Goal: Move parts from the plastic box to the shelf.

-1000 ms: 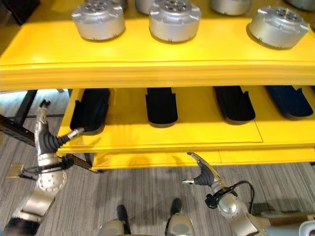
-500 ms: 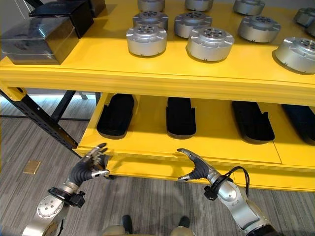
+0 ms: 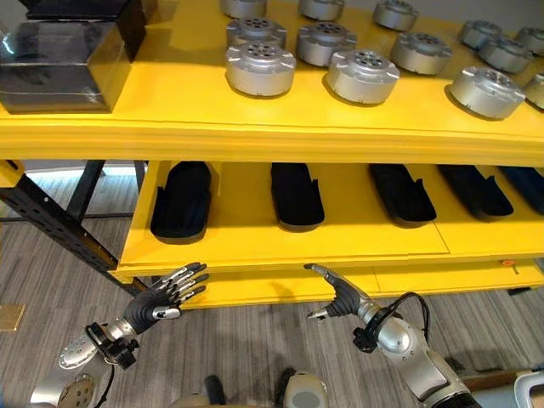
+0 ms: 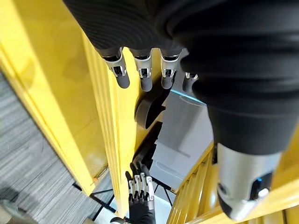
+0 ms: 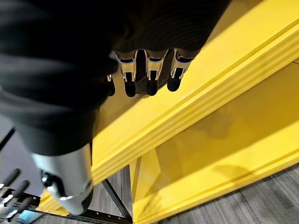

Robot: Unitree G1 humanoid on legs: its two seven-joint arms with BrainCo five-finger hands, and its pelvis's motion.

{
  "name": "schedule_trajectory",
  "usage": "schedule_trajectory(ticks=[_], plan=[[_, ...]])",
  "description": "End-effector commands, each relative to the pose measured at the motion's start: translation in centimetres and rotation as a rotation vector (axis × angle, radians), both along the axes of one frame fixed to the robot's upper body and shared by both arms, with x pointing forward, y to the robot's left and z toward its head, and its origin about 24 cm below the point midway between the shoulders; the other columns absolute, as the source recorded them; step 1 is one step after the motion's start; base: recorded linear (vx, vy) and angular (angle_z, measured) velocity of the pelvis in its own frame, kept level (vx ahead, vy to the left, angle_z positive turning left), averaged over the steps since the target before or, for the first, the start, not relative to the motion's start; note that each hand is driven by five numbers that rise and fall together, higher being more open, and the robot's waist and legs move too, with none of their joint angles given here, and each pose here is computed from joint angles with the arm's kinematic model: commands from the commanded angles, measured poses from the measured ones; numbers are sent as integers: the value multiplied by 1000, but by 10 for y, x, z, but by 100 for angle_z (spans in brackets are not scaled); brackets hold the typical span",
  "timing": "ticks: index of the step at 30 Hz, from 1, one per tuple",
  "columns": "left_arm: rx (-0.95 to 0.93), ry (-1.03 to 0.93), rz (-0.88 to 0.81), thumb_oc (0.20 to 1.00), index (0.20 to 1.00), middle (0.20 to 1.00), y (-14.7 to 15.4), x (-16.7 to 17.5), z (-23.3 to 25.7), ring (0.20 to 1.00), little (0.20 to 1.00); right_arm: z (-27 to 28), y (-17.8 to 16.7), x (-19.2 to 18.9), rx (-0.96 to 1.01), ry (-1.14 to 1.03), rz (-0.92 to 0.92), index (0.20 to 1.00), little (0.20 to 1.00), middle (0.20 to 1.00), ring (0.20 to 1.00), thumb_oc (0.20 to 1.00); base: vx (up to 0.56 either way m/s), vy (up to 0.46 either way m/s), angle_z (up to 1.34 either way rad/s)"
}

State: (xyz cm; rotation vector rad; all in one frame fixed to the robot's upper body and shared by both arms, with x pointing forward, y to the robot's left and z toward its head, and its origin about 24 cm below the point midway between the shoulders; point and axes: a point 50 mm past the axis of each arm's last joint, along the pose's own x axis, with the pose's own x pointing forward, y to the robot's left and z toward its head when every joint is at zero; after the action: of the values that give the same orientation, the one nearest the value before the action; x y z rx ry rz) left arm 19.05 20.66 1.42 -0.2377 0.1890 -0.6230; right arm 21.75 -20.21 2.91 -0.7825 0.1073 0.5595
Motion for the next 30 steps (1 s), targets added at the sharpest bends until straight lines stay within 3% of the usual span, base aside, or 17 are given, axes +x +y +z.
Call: schedule_trajectory(ticks=[1,8,12,18,23,30], plan=[[-77,-69,20,1000,1000,1000,-8,10,8,1000,1000,23,6,16,23,-108,74,1000,1000,1000,1000,1000,-108,-211,-4],[-52,-97,5,1000,1000,1000,-10,7,9,1000,1000,23,26,12,26,-133,138,1000,1000,1000,1000,1000,-29,-101,-7],[3,-208,-5,1000,1000,1000,-20,13,18,1000,1000,23,28,22,-3,-164,118,1000,1000,1000,1000,1000,-83,109,-5],[3,-222,11,1000,1000,1000,-22,15,22,1000,1000,34,16,24,-32,-173,132,1000,1000,1000,1000,1000,63,593,-55],[188,-274,15,1000,1000,1000,-15,21,24,1000,1000,33,5,28,15,-150,65,1000,1000,1000,1000,1000,46,594,-13],[209,-288,21,1000,1000,1000,2,9,25,1000,1000,24,11,27,50,-149,42,1000,1000,1000,1000,1000,-57,365,1]])
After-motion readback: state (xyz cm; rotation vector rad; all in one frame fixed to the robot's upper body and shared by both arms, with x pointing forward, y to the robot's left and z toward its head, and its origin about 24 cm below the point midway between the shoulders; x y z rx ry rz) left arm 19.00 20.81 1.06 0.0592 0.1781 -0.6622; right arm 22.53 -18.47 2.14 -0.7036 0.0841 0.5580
